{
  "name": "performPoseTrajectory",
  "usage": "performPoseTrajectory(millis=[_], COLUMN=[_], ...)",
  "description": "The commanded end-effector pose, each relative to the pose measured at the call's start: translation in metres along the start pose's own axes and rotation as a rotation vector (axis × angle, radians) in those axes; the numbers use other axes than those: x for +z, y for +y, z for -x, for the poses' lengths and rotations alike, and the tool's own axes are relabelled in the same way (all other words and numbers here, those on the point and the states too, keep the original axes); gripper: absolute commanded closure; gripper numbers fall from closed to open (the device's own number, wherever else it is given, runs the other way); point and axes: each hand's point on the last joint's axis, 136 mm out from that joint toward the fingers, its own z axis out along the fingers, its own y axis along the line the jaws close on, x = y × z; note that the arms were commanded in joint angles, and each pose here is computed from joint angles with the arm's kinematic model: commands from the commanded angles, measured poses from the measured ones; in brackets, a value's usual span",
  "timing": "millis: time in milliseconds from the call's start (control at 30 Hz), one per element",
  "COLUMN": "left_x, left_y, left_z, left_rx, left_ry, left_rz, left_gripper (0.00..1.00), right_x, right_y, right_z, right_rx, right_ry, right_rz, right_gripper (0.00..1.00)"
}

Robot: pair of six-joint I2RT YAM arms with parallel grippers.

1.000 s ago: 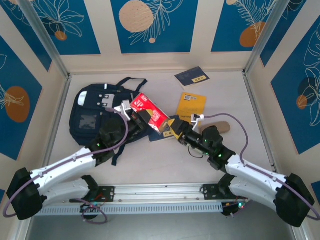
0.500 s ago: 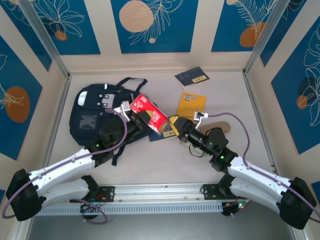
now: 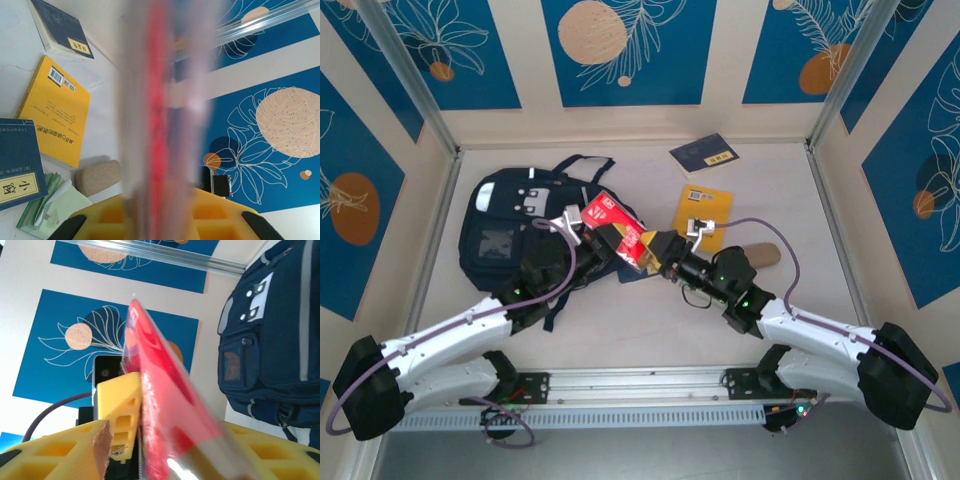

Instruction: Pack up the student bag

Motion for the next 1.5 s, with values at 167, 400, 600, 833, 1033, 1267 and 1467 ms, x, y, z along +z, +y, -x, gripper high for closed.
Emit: performPoseTrajectory(millis=[167, 400, 600, 833, 1033, 1267, 1467], left_x=[0.001, -0.005, -0.028, -0.020, 0.018, 0.052, 0.052], left_y=[0.001, 0.012, 0.051, 0.119, 0.156, 0.188, 0.218], left_z=[-0.002, 0.002, 0.033, 0.075, 0.097, 0.125, 0.135], left_rx=[-0.024, 0.044, 0.346, 0.614, 0.792, 0.984, 0.897], left_ry=[0.004, -0.005, -0.005, 0.182, 0.288, 0.389, 0.419], left_rz=[-0.005, 0.062, 0.412, 0.864, 1.044, 1.195, 1.228], left_gripper=[0.62, 0.39, 0.27, 0.26, 0.29, 0.42, 0.48], right_x=[0.008, -0.013, -0.059, -0.119, -0.134, -0.142, -0.144], right_y=[0.021, -0.002, -0.032, -0.070, -0.082, -0.101, -0.101], right_z=[0.000, 0.015, 0.044, 0.069, 0.069, 0.064, 0.069], right_rx=[-0.002, -0.046, -0.118, -0.171, -0.190, -0.164, -0.135], right_ry=[-0.004, -0.093, -0.207, -0.286, -0.254, -0.228, -0.237], right_rz=[0.067, -0.035, -0.213, -0.477, -0.554, -0.585, -0.564], right_gripper=[0.70, 0.94, 1.00, 1.00, 1.00, 1.00, 1.00])
